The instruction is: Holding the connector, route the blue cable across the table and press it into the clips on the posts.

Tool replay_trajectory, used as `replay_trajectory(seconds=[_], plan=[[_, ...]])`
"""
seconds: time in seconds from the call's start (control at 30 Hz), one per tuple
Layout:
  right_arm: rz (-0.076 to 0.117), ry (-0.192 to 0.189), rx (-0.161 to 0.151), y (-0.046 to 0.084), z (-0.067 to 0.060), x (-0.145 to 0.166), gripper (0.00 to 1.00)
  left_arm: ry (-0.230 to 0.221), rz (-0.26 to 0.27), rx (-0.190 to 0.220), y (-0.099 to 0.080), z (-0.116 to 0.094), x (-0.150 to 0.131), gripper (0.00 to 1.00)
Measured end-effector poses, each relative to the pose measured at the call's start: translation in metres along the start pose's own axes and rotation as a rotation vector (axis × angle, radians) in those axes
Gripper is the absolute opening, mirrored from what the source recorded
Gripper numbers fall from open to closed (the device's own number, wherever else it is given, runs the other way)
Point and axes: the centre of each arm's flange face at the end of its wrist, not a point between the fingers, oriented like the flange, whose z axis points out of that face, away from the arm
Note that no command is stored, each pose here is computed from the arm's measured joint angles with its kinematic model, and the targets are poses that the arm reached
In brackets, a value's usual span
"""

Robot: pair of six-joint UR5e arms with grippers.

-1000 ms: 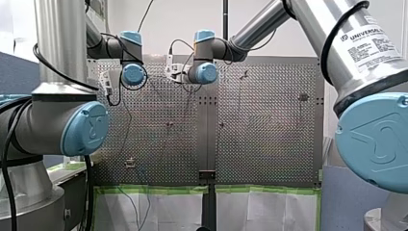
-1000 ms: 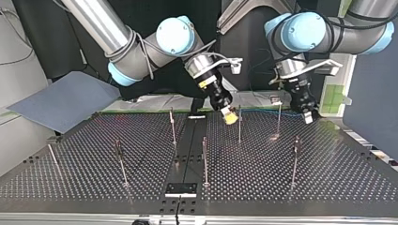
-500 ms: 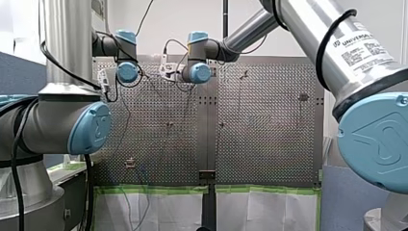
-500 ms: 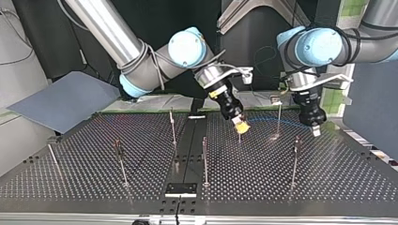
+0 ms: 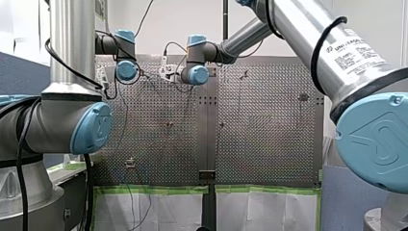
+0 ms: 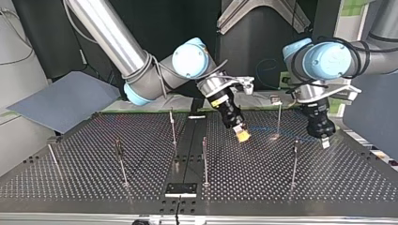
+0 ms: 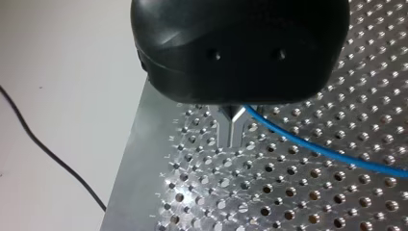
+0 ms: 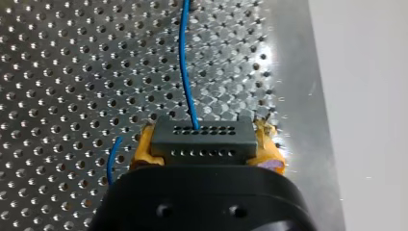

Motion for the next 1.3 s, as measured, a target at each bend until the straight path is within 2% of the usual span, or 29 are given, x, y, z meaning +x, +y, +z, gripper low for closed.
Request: replay_trajectory(seconds=[0.3, 0.73, 1.13, 1.3], plan=[[0.005, 0.004, 0.008, 0.003, 0.006, -0.001, 0.0, 0.018, -0.005, 0.014, 0.007, 0.02, 0.015, 0.0], [0.019, 0.021, -0.001, 0.015, 0.012, 0.009, 0.0, -0.039, -0.088, 0.099, 0.012, 0.052, 0.012, 0.0], [0.019, 0.024, -0.022, 0.032, 0.014, 0.013, 0.0, -0.018, -0.106, 0.133, 0.021, 0.086, 0.033, 0.0], [0.018, 0.025, -0.027, 0.036, 0.014, 0.013, 0.0, -0.016, -0.116, 0.152, 0.022, 0.09, 0.035, 0.0]])
